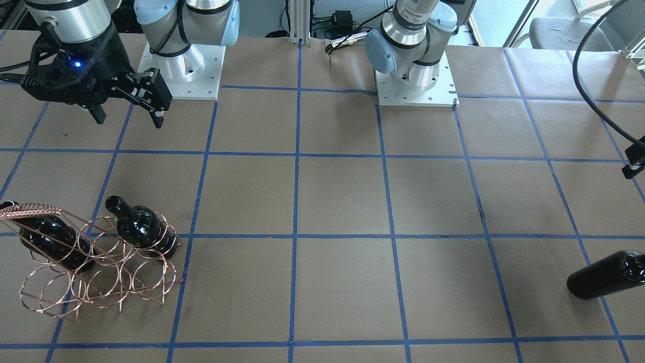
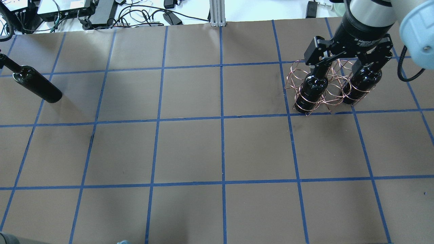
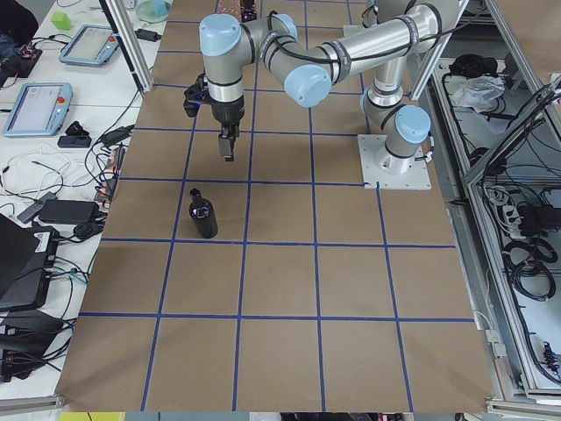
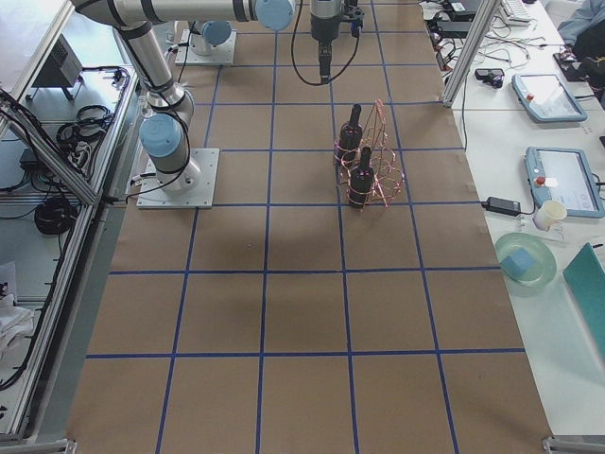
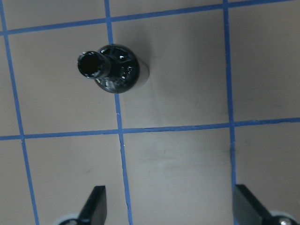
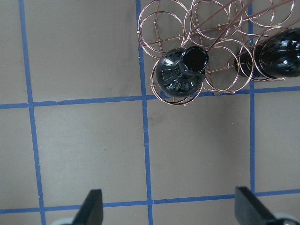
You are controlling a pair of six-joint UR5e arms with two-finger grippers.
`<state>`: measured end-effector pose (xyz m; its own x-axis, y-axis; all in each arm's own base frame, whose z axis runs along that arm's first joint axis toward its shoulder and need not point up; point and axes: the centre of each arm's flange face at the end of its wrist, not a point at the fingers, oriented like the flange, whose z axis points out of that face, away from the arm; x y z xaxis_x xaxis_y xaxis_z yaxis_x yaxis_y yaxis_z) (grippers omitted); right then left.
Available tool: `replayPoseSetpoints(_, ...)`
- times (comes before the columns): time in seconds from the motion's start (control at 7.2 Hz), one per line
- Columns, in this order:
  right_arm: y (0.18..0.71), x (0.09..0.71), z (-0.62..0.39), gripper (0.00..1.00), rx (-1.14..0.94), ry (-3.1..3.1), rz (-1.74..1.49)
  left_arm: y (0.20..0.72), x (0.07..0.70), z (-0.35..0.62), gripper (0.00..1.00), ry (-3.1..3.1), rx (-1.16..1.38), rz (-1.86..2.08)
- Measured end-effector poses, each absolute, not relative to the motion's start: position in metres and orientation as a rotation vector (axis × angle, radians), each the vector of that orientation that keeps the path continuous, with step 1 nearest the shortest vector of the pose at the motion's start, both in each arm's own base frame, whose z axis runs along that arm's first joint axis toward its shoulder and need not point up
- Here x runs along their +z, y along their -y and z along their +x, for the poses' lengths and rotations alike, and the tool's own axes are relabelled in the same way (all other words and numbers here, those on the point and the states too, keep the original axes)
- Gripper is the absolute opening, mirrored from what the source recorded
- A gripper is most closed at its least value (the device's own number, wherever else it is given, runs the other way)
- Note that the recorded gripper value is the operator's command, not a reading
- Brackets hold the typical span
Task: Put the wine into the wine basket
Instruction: 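Lower the left gripper and close it on the bottle neck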
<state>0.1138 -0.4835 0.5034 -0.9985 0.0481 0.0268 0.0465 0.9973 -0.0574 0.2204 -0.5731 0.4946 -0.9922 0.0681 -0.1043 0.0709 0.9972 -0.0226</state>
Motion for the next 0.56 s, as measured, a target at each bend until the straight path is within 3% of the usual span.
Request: replayPoseSetpoints(0.56, 0.484, 0.502, 0.114, 0.99, 0.086, 3.112, -0.075, 0.618, 0.444, 0.278, 0.95, -3.017, -0.075, 0.077)
